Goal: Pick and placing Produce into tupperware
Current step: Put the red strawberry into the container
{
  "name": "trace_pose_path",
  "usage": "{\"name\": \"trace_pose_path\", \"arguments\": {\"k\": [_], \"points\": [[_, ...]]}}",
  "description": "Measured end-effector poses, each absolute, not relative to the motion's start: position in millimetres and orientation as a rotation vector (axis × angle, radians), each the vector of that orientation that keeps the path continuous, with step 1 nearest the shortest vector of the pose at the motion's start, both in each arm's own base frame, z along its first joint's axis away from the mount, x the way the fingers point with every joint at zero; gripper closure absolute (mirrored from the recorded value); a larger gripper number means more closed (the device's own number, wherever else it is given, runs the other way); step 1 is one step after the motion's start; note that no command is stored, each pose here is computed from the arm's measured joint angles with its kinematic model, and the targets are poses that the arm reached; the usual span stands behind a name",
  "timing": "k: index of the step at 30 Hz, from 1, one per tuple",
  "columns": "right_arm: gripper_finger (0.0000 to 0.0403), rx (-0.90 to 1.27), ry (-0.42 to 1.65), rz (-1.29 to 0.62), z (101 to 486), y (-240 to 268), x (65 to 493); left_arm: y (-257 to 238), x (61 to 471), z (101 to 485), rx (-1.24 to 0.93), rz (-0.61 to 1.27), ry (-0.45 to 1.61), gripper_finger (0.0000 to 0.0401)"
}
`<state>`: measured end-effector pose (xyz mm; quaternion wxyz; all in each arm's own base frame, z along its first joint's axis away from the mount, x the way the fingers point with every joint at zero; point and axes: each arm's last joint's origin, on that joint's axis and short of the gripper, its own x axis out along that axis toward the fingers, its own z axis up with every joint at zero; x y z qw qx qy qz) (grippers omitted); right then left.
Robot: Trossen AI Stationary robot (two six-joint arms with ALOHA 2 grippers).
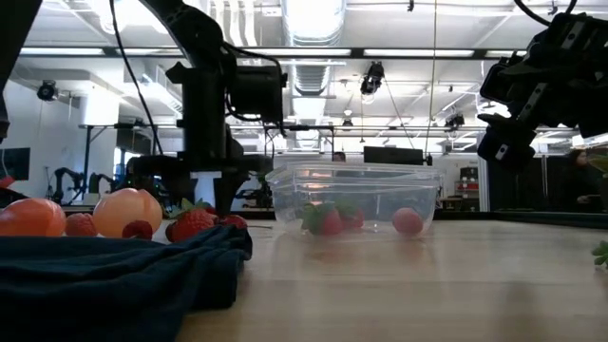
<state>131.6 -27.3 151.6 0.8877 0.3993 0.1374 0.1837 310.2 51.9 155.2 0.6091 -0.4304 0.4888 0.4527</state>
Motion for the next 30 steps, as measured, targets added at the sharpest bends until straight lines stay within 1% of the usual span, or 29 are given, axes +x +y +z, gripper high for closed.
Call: {"name": "trace_pose_path", "arguments": {"k": [12,15,20,23,28,30], "points": [[0.0184,0.832,0.286,0.38,151,-27,132,55,310,160,-0.927,1.092,1.066,0.0202],[0.0184,0.832,0.286,0.38,151,-27,132,56,310,160,-0.904,1.093,1.066,0.0222],[0.0184,0.832,0.286,0.378,151,-27,132,55,309,159,-0.903,1.091,1.069,0.0275],[0.0184,0.832,0.285,0.374,151,-28,132,54,309,160,-0.91,1.081,1.076,0.0293],[0.0184,0.832,0.284,0.374,151,-28,132,51,309,165,-0.938,1.042,1.086,0.0285],[0.0184,0.832,0.284,0.374,151,-28,132,49,311,178,-0.946,1.008,1.053,0.028]]}}
